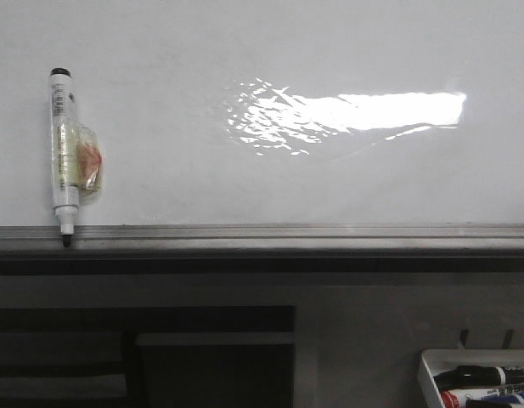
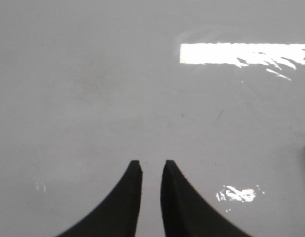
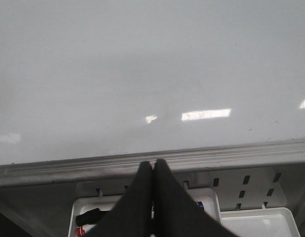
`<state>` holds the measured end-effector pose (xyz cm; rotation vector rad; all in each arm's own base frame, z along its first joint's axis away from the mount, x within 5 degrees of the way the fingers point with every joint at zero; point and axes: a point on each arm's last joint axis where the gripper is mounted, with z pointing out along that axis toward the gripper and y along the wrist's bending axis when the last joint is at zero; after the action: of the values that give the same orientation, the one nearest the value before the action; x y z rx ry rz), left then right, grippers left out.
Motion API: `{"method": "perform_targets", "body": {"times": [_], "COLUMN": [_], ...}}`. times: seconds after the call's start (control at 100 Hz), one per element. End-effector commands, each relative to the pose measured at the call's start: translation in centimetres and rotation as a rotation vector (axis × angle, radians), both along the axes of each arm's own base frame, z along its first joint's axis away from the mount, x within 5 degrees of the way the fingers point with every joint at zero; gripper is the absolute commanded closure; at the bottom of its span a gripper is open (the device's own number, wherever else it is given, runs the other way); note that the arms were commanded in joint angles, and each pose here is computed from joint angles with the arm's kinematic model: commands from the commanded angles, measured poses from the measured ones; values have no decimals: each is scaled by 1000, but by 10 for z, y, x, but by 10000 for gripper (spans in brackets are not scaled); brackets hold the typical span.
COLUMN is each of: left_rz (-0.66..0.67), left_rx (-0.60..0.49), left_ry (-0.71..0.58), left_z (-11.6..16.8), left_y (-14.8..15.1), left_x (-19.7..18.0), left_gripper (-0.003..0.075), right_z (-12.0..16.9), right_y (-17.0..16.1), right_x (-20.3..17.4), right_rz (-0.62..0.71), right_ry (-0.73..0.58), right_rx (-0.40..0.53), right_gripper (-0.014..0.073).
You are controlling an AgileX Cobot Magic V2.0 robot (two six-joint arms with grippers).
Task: Write number 5 on whiteboard
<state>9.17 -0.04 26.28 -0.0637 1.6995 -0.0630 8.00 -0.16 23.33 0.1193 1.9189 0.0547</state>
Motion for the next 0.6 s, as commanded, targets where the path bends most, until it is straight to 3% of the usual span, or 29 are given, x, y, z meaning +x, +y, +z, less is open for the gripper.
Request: {"method": "perform_targets", "body": {"times": [0.0,0.08,0.14,0.43,0.59], "left_rz": [-10,-13,-17,-87,-243], "left_rx": [-32,-33,-41,-54,-71], "left_ry": [-124,-143,-166,-302,-247], "left_z": [20,22,24,35,29], "left_y": [-1,-1,-2,-9,-28], "left_x": [3,4,5,14,23], "left_gripper": [443,302,265,281,279], "right_z": [16,16,16,17,17], "right_y": [-1,-1,-1,-1,-1], "right_x": [4,4,4,4,4], "right_rz": [-8,-8,-8,-9,-9], "right_ry": [-78,-78,-80,-95,-89], "right_rx": [-14,-14,-14,-15,-15], "right_gripper": [656,656,656,656,656]}}
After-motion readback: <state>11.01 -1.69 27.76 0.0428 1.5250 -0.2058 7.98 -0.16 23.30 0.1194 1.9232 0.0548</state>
